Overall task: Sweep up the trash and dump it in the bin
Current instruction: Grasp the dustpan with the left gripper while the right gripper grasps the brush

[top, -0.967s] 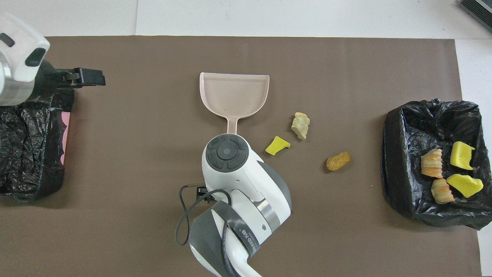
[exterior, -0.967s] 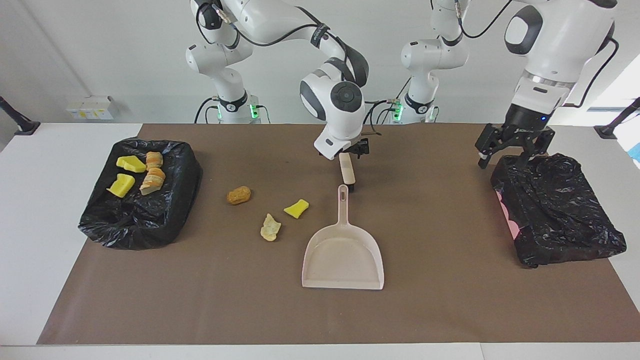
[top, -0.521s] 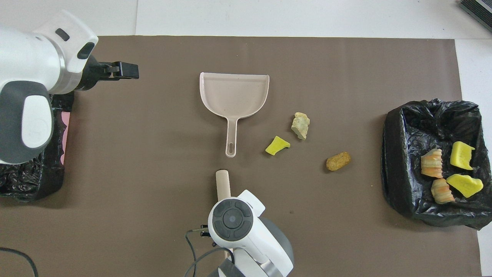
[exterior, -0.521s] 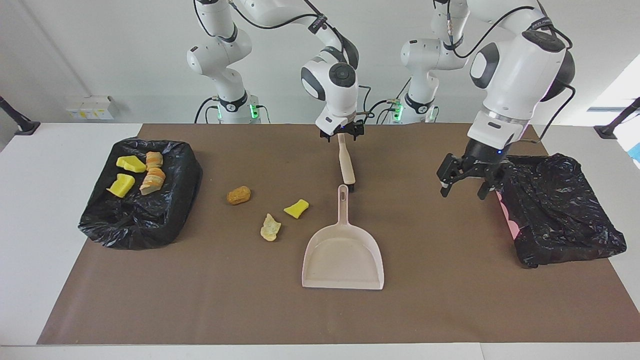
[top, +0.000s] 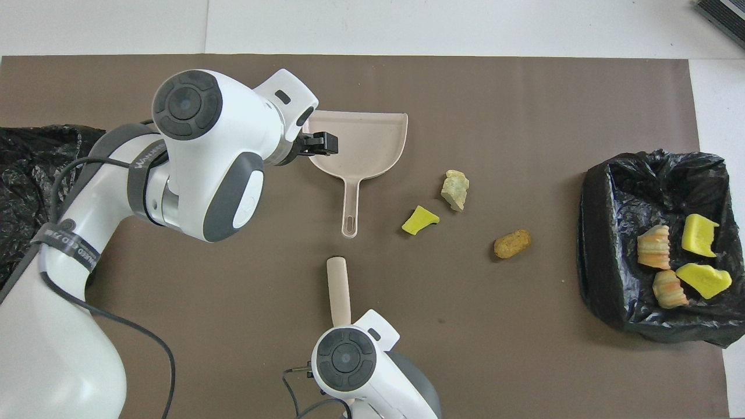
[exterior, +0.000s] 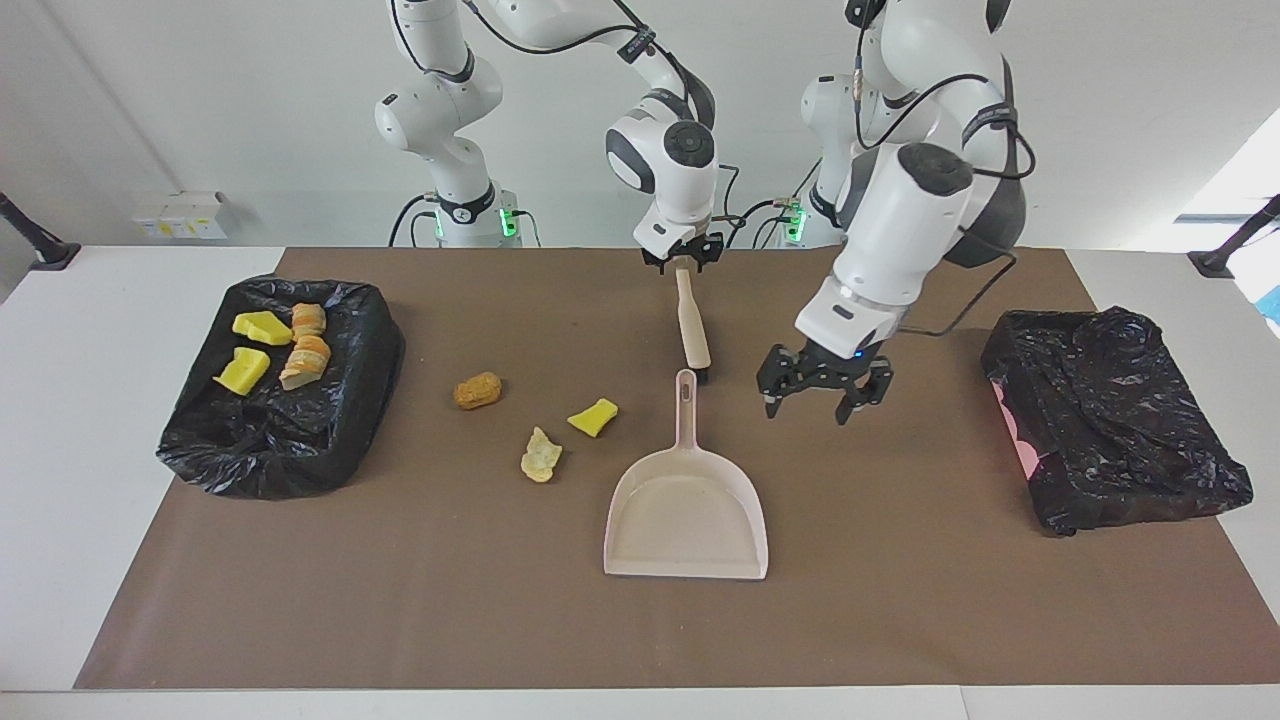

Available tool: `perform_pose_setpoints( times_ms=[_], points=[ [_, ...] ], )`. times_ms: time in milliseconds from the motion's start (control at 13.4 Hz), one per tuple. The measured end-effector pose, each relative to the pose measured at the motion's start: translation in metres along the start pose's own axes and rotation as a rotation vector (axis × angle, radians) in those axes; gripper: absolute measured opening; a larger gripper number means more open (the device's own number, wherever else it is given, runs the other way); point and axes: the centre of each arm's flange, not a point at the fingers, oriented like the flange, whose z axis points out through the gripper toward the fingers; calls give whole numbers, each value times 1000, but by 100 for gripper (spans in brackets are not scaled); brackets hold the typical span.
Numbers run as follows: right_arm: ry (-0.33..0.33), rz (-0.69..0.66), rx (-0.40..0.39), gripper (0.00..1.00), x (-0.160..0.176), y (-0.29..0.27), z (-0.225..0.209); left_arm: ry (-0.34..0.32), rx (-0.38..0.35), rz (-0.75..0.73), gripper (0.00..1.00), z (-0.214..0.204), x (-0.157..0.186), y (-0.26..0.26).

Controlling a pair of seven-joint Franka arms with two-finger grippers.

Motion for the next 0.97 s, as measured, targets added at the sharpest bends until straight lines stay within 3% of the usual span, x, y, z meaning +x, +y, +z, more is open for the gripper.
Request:
perform_pose_setpoints(
  times_ms=[74, 149, 446, 744, 967],
  points=[
    [-1, 5, 4, 30, 1, 0, -1, -23, 6, 5, 100, 14, -7, 6],
    [-7, 26, 13, 26, 4, 3, -1, -43, 12, 10, 100, 27, -16, 12],
    [-16, 93, 50, 26, 25, 22, -24, -77, 25, -2, 100, 59, -41, 23],
    [-63, 184, 38, 26, 40, 75, -73, -63, 16, -26, 100, 72, -51, 33],
    [-69, 257, -34, 26, 62, 133, -101, -67, 17, -22, 100, 74, -54, 36]
  ],
)
